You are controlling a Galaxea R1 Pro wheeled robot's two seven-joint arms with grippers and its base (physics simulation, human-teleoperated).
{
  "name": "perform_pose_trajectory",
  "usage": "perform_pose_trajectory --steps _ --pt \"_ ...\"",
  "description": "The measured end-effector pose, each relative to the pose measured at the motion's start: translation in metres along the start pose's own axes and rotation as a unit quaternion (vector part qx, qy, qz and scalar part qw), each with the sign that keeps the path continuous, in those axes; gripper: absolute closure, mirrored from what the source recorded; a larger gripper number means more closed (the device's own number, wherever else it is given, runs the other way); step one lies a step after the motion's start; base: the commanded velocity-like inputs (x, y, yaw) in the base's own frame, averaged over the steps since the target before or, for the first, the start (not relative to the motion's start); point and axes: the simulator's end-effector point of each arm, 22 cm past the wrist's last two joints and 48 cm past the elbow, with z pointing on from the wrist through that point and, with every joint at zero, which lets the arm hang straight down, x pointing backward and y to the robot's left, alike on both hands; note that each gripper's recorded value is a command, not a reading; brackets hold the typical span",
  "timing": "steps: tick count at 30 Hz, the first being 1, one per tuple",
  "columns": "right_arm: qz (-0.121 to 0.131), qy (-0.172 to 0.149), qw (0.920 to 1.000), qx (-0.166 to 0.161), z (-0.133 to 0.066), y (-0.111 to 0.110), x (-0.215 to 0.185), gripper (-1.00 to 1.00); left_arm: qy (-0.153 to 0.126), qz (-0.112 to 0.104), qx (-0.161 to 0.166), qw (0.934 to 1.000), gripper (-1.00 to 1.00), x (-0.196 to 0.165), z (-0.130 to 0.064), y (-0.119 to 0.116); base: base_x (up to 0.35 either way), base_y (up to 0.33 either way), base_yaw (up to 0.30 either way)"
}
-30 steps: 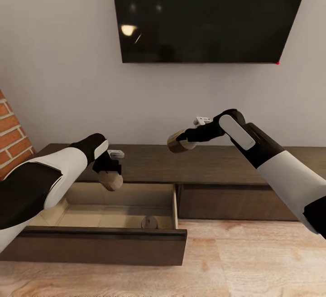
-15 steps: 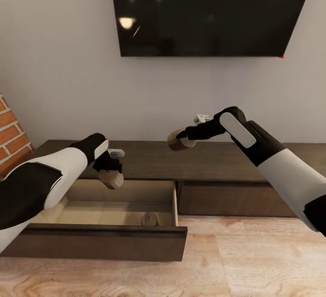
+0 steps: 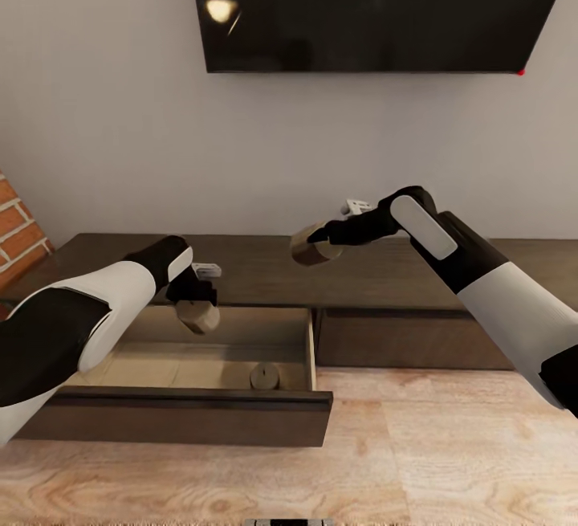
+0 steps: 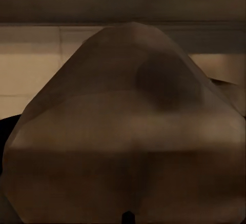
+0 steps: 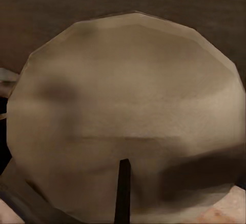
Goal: Place each of the two pumpkins and all three candles from the living room inside a cabinet in the living room (use any cabinet), then make sure every cabinet is closed, and position the cauldron so it is next to a table in the living room.
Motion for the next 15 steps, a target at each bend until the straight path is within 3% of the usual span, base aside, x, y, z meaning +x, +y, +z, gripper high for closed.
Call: perform_pose_trajectory --steps 15 --pt "0.022 0.032 0.9992 -0.007 0.046 -0.024 0.028 1.00 0.043 0.003 0.002 0.9991 1.00 0.019 0.058 -0.005 0.000 0.000 0.000"
